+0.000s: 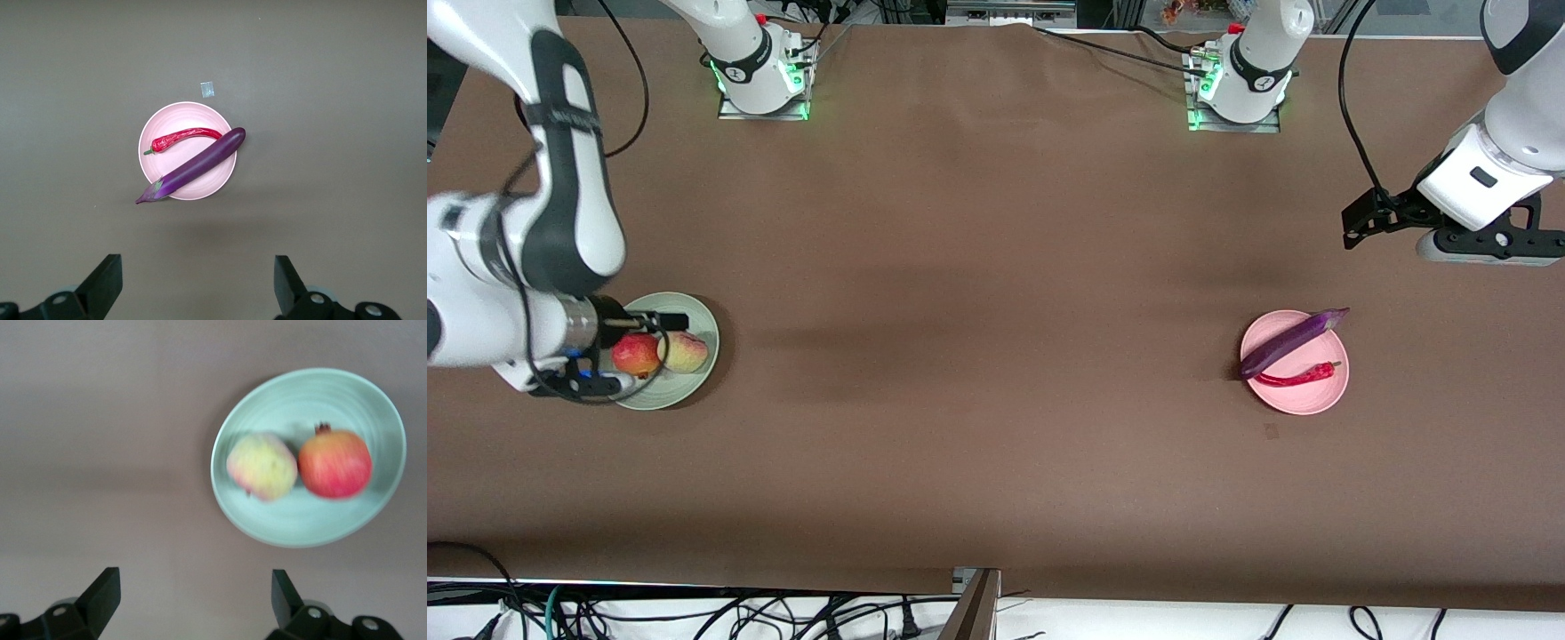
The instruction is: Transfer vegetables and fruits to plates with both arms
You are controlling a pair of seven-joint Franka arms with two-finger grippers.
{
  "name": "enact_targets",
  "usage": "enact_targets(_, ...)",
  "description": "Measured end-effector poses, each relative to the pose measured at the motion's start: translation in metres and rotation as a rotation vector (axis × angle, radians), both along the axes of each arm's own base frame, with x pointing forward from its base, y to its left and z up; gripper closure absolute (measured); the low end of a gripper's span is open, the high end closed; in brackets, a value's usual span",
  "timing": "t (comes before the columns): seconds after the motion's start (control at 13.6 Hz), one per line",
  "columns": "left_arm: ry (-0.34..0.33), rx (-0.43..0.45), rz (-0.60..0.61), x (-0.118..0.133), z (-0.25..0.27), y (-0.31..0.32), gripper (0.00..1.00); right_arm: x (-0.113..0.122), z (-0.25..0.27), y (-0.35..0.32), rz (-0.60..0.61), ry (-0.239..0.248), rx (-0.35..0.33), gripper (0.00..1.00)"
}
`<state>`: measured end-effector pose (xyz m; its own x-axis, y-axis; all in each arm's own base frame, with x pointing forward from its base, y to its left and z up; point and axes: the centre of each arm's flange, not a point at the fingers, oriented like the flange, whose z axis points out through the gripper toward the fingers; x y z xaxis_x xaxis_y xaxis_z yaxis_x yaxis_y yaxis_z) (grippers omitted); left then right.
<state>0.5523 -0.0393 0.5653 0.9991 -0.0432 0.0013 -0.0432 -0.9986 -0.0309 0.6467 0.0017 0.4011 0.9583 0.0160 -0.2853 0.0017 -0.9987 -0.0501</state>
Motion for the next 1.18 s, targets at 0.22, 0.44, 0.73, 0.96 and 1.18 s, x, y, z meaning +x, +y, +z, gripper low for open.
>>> enact_targets(0.22,0.0,0.0,-0.001,0.0,0.0,-0.001,0.0,-0.044,0.083,0.001,0.017,-0.005,-0.017,0.0)
enact_targets(0.44,0.0,0.0,-0.001,0.0,0.0,-0.001,0.0,-0.079,0.135,0.017,-0.056,-0.018,-0.067,0.0)
enact_targets(0.73,-0.001,0.0,-0.002,0.0,0.0,-0.001,0.0,-0.092,0.166,0.03,-0.058,-0.073,-0.07,0.0)
enact_targets(0.96,-0.001,0.0,-0.002,0.0,0.0,-0.001,0.0,-0.099,0.184,0.032,-0.044,-0.111,-0.103,0.0)
enact_targets(1.18,-0.001,0.0,-0.003,0.0,0.0,-0.001,0.0,-0.103,0.195,0.037,-0.028,-0.137,-0.123,0.0)
